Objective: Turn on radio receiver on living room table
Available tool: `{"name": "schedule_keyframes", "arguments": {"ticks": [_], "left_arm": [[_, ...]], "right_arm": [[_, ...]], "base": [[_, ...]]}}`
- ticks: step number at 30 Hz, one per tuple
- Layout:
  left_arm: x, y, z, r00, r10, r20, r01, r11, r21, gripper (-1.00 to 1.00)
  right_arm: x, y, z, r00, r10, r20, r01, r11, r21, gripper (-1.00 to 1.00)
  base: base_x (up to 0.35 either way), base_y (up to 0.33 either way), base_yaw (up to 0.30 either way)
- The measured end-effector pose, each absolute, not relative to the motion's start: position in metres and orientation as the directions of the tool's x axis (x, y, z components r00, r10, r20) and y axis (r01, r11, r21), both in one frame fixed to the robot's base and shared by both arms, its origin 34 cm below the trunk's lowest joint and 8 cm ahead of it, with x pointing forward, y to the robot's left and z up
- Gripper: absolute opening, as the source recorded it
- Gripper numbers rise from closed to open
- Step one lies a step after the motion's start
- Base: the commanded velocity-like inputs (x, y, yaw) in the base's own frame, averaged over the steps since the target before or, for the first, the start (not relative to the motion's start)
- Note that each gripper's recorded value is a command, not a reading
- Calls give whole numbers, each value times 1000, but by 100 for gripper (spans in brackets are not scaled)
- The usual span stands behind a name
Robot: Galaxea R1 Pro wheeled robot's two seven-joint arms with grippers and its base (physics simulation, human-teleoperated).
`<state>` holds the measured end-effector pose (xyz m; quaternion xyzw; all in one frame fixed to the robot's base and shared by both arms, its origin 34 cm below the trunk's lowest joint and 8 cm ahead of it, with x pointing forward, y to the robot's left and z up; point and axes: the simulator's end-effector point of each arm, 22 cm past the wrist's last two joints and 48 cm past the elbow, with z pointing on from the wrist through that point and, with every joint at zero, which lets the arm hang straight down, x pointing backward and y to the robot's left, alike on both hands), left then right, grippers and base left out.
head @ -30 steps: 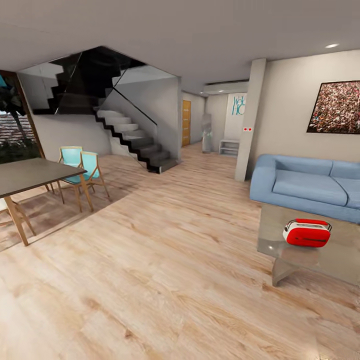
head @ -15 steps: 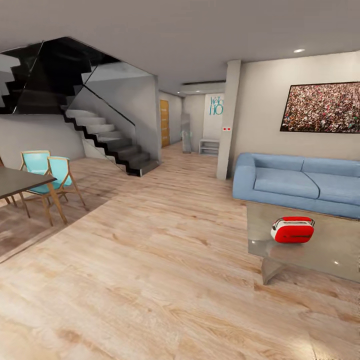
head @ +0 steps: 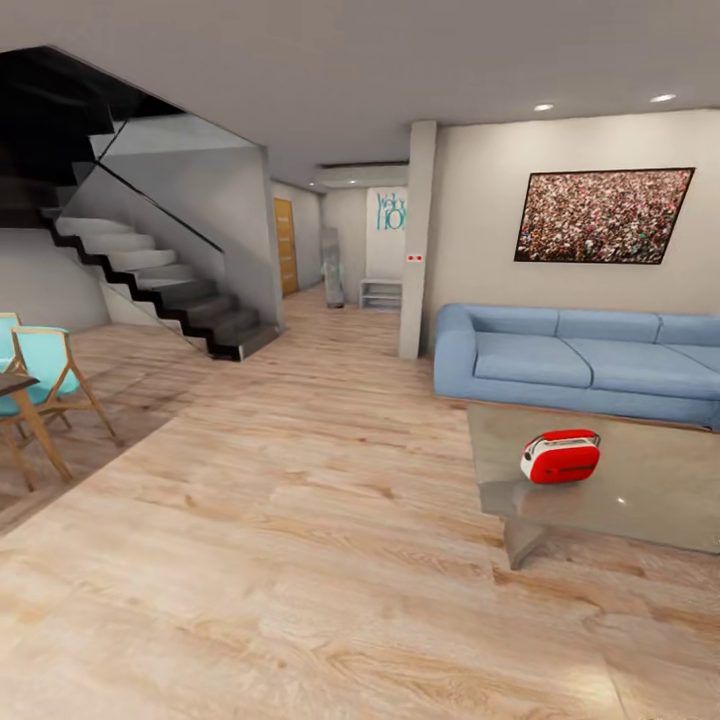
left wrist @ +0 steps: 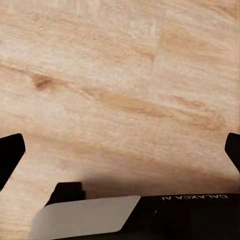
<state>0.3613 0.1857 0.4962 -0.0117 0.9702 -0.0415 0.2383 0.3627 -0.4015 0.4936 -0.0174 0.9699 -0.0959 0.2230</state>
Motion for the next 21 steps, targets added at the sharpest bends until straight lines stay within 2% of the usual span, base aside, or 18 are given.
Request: {"name": "schedule_keyframes", "arguments": {"ticks": [21], "left_arm": [[361, 186, 496, -886, -43, -461, -3, 996, -86, 100]], "right_arm": [[363, -402, 494, -900, -75, -429, 10, 981, -194, 100]], "base": [[268, 220, -271]]}}
